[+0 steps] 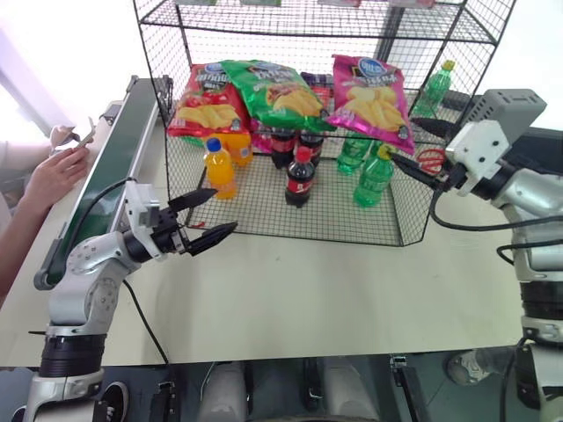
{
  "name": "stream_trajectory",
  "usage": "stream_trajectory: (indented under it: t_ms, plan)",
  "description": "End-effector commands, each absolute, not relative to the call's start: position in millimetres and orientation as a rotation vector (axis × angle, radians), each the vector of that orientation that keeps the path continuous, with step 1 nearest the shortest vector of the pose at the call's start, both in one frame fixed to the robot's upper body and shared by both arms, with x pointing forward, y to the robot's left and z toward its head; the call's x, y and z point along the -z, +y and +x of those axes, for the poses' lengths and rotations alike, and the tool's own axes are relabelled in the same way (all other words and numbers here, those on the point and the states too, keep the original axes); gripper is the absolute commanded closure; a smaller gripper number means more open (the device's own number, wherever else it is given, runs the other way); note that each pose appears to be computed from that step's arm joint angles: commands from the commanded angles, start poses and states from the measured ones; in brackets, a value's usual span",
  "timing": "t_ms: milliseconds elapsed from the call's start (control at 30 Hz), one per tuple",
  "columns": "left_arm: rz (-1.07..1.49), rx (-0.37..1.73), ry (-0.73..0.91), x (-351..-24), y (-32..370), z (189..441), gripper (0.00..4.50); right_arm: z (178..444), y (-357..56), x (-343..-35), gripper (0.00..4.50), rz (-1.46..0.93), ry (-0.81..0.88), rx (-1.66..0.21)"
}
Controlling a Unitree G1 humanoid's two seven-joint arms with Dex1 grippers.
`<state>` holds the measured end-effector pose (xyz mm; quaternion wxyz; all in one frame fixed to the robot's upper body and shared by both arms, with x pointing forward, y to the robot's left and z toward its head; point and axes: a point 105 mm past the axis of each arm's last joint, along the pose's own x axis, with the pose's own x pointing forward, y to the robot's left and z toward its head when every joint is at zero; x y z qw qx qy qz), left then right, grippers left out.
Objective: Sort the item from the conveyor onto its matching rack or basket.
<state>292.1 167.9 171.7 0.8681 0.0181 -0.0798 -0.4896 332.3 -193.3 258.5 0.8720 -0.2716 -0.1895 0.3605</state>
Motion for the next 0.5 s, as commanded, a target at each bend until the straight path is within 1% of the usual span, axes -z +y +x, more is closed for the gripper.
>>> stream_trajectory:
  t_ms: [33, 67, 100, 133, 200, 233, 367, 500]
  plan:
    - [0.090, 0.954, -0.151, -180, 187, 291, 0.00, 305, -187, -281, 1.41, -0.272, -0.413, -0.883]
    - [0.115, 0.928, -0.140, -179, 191, 292, 0.00, 299, -184, -276, 1.41, -0.227, -0.372, -0.932]
    - [0.167, 0.852, -0.149, -182, 201, 297, 0.00, 290, -181, -266, 1.41, -0.158, -0.292, -0.995]
    - [0.206, 0.756, -0.124, -182, 214, 304, 0.00, 278, -178, -251, 1.41, -0.145, -0.213, -1.055]
    - [0.243, 0.651, -0.085, -182, 234, 309, 0.00, 265, -178, -228, 1.41, -0.135, -0.104, -1.097]
    - [0.267, 0.637, -0.076, -181, 239, 306, 0.00, 260, -179, -215, 1.41, -0.161, -0.058, -1.107]
    - [0.290, 0.641, -0.046, -179, 251, 291, 0.00, 255, -189, -195, 1.41, -0.195, -0.028, -1.056]
    - [0.327, 0.616, 0.024, -168, 265, 281, 0.00, 264, -198, -186, 1.41, -0.208, -0.022, -1.001]
